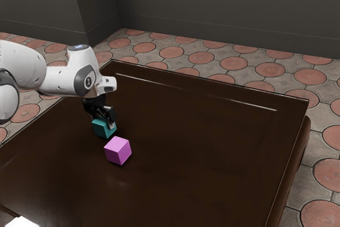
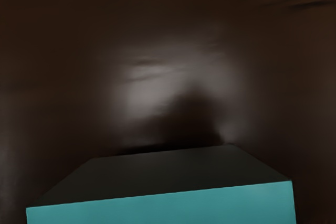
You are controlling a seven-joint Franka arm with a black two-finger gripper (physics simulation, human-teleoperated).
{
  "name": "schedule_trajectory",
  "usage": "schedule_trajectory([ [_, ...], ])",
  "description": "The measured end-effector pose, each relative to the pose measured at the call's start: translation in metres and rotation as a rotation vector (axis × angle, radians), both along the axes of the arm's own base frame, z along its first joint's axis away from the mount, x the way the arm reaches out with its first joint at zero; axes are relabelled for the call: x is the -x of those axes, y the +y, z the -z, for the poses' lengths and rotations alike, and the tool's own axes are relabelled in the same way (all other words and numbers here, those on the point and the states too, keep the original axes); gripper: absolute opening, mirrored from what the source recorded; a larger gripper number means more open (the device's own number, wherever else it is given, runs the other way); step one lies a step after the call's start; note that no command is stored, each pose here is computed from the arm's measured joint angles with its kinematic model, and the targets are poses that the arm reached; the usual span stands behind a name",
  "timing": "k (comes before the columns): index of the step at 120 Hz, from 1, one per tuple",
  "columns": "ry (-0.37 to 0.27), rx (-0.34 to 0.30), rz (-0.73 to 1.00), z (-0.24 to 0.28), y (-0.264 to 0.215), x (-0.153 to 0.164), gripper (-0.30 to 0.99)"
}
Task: Pick up the blue block with one arm, and put the blue block on the pink block with one arm
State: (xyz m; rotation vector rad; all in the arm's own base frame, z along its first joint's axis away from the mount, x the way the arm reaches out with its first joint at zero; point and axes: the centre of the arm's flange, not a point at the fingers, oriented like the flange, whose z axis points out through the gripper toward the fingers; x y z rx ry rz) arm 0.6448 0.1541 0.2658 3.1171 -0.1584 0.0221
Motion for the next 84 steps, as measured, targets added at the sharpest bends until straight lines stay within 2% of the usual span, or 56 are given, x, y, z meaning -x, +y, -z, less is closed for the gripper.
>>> schedule_trajectory([
  [34,-0.007,-0.001,0.022,0.0022,0.0002,-0.0009,0.69],
  [54,-0.009,0.0,0.029,0.0021,0.0001,-0.001,0.47],
  [84,-0.012,-0.005,0.032,-0.0007,0.0017,-0.0011,0.38],
])
